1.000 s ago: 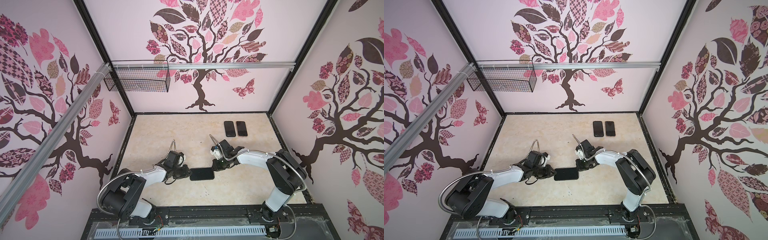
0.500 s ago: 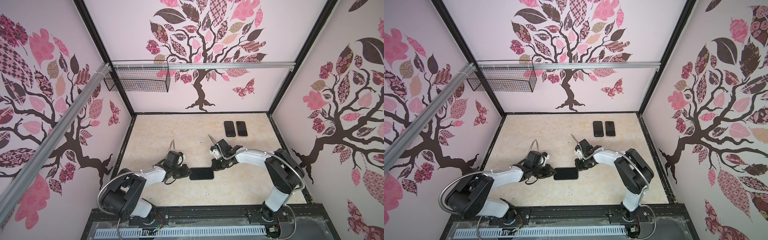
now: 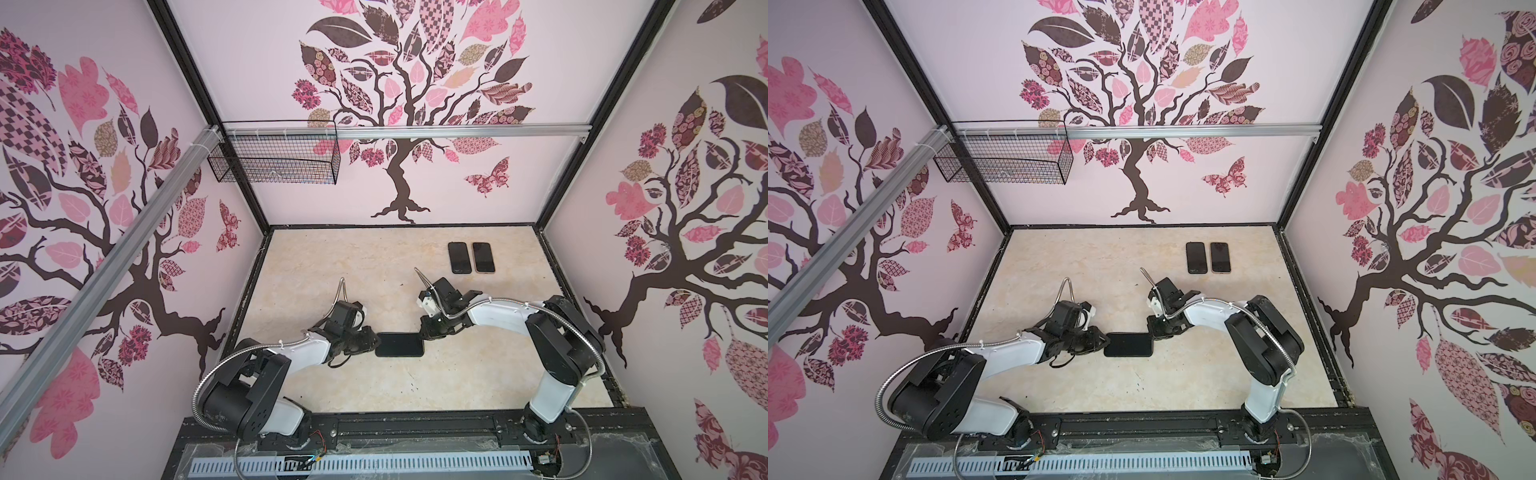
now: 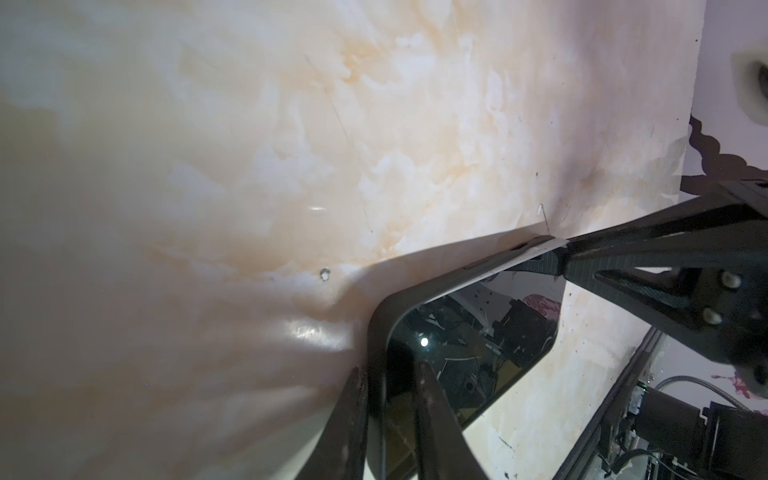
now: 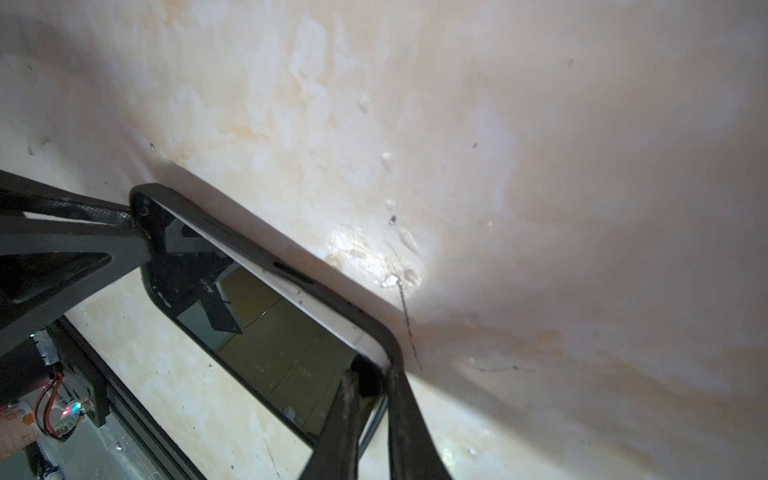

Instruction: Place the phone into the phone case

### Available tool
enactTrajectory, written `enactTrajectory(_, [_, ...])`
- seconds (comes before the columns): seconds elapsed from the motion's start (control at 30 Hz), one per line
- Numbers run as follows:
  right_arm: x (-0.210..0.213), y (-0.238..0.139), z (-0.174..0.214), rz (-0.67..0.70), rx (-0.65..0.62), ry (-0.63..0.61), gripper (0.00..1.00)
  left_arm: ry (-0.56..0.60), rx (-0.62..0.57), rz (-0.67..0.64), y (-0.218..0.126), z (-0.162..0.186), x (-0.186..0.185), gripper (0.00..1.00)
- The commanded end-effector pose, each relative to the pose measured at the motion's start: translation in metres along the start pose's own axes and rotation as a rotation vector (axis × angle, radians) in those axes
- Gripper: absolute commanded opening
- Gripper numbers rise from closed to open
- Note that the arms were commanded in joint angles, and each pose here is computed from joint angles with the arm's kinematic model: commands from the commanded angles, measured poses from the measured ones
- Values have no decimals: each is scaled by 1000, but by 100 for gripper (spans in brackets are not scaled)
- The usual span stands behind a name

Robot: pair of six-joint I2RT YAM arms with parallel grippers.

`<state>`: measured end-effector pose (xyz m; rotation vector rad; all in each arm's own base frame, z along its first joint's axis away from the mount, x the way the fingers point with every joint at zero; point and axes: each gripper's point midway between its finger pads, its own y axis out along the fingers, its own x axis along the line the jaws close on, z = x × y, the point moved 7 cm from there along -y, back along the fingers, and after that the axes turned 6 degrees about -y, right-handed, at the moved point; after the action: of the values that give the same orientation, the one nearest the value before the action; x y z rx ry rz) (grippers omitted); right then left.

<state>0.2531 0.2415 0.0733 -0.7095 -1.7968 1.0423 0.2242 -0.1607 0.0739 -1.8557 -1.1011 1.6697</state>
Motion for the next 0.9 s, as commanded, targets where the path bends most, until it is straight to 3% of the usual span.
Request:
enactTrajectory(0.0, [-33,90,77,159,264,-20,14,5,67,6,10,16,5,22])
enactTrajectory(0.87, [-45,112,95,315,366,-49,14,3,80,-6,15,17,8,22])
